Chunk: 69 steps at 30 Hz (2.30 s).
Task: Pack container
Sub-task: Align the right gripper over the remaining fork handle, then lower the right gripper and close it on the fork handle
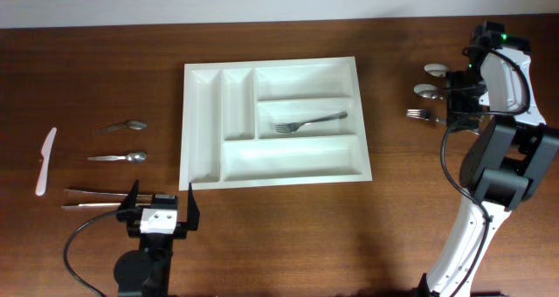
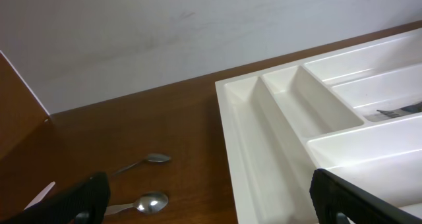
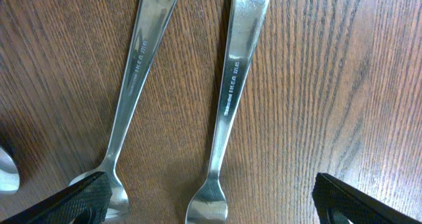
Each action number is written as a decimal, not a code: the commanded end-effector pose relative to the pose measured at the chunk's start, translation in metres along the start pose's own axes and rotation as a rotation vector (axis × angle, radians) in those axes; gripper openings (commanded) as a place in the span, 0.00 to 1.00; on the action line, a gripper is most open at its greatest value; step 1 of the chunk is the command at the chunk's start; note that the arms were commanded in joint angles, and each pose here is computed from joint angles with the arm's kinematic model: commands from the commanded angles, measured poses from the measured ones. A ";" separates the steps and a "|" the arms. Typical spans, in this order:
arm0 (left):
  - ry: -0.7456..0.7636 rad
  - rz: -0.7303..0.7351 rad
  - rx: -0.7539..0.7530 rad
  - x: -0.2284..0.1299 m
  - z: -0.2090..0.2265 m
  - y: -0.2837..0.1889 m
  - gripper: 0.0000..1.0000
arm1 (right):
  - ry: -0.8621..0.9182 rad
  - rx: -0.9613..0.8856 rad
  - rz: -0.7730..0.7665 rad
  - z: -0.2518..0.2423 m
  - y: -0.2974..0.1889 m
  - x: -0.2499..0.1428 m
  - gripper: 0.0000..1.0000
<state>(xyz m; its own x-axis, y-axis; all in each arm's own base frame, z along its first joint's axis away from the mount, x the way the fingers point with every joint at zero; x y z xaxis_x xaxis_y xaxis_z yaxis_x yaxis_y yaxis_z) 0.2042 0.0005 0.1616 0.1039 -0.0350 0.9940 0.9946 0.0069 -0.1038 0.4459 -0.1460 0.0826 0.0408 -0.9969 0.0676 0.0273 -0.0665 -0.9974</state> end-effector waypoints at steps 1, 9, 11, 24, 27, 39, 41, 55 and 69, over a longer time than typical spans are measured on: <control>0.011 -0.002 0.007 -0.001 0.001 0.000 0.99 | 0.022 -0.036 -0.001 -0.004 0.015 0.003 0.99; 0.012 -0.002 0.007 -0.001 0.001 0.000 0.99 | -0.003 -0.067 0.015 -0.006 0.029 0.001 0.99; 0.012 -0.002 0.007 -0.001 0.001 0.000 0.99 | -0.003 -0.070 0.017 -0.006 0.030 0.001 0.99; 0.012 -0.002 0.007 -0.001 0.001 0.000 0.99 | -0.013 -0.085 0.021 -0.007 0.037 0.000 0.99; 0.011 -0.002 0.007 -0.001 0.001 0.000 0.99 | -0.016 -0.091 0.024 -0.008 0.040 0.000 0.99; 0.012 -0.002 0.007 -0.001 0.001 0.000 0.99 | -0.073 -0.134 0.011 -0.016 0.040 0.001 0.99; 0.011 -0.002 0.007 -0.001 0.001 0.000 0.99 | -0.074 -0.139 0.013 -0.018 0.041 0.000 0.99; 0.011 -0.002 0.007 -0.001 0.001 0.000 0.99 | -0.072 -0.138 0.018 -0.019 0.051 -0.002 0.99; 0.011 -0.002 0.007 -0.001 0.001 0.000 0.99 | -0.069 -0.102 0.040 -0.013 0.055 -0.005 0.99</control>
<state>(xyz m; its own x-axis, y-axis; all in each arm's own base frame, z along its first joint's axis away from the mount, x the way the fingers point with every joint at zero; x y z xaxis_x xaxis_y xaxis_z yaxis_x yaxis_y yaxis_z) 0.2042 0.0005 0.1616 0.1039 -0.0350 0.9940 0.9946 0.0069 -0.1038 0.4425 -0.1460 0.0419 0.1159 -0.9920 0.0510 -0.0346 -0.0553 -0.9979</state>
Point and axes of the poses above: each gripper's point midway between its finger pads, its own y axis out along the fingers, its own z axis along the line the jaws close on, x = y × z, the point moved 4 cm from there along -y, back along the fingers, and after that the axes turned 12 degrees about -y, right-handed, at the moved point
